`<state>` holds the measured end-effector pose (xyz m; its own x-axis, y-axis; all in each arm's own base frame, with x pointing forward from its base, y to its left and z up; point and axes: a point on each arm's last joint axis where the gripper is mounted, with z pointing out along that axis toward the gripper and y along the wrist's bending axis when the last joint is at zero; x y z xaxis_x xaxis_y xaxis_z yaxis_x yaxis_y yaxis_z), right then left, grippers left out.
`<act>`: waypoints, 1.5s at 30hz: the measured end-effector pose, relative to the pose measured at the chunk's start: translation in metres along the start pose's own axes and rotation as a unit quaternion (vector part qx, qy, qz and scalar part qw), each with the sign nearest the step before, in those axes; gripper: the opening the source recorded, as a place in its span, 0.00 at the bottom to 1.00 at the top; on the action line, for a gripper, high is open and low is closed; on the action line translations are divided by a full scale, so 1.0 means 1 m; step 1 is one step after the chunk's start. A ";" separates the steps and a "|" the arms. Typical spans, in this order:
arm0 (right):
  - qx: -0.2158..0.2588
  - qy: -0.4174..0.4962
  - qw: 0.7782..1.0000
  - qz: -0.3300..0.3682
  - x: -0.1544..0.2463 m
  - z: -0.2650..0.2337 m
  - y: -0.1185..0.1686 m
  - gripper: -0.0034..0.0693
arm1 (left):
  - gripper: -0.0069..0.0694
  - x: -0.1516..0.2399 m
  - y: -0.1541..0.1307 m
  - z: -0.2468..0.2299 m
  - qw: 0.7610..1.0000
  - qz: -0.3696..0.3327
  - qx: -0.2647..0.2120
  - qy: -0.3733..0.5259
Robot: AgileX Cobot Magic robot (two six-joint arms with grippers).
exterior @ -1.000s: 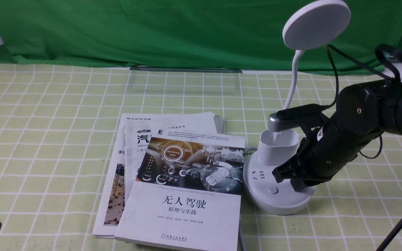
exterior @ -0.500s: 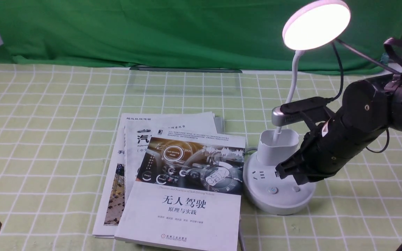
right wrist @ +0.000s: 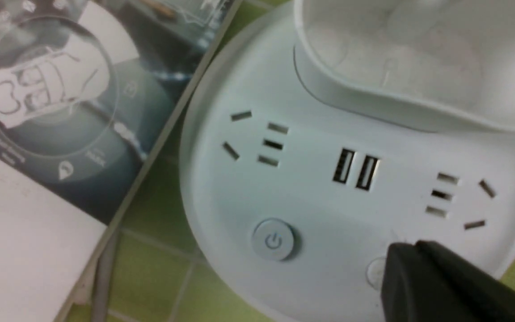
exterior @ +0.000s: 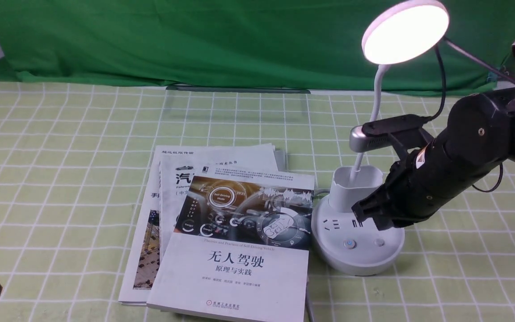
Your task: Turn off the desk lamp on the green coffee tablecloth by hand.
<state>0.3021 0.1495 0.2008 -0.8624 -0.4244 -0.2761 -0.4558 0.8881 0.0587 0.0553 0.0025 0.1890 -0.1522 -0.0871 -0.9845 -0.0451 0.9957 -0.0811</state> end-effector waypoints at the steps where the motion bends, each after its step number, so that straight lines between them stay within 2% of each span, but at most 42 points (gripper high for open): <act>1: 0.000 0.004 1.000 0.000 0.000 0.003 0.000 0.11 | 0.63 0.000 0.000 0.000 1.000 0.000 0.000 0.000; 5: -0.001 0.035 0.999 0.000 0.002 0.023 -0.001 0.11 | 0.63 0.000 0.000 0.000 1.000 0.000 0.000 0.000; 14: 0.000 0.034 0.999 -0.004 0.000 0.021 -0.001 0.11 | 0.63 0.000 0.000 0.000 1.000 0.000 0.000 0.000; 22: 0.001 -0.028 1.000 -0.007 0.025 -0.040 0.004 0.11 | 0.63 0.000 0.000 0.000 1.000 0.000 0.000 0.000; 33: -0.003 -0.054 0.998 -0.012 0.099 -0.105 0.010 0.12 | 0.63 0.000 0.000 0.000 1.000 0.000 0.000 0.000; 37: -0.003 -0.071 0.997 -0.014 0.105 -0.116 0.011 0.13 | 0.63 0.000 0.000 0.000 1.000 0.000 0.000 0.000; 45: 0.013 -0.166 0.986 -0.024 0.111 -0.141 0.010 0.10 | 0.63 0.000 0.000 0.000 1.000 0.000 0.000 0.000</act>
<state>0.1709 0.0864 0.3057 -0.7182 -0.3881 -0.5775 -0.4847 0.8745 0.0151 0.0553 0.0025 0.1890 -0.1522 -0.0871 -0.9845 -0.0451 0.9957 -0.0811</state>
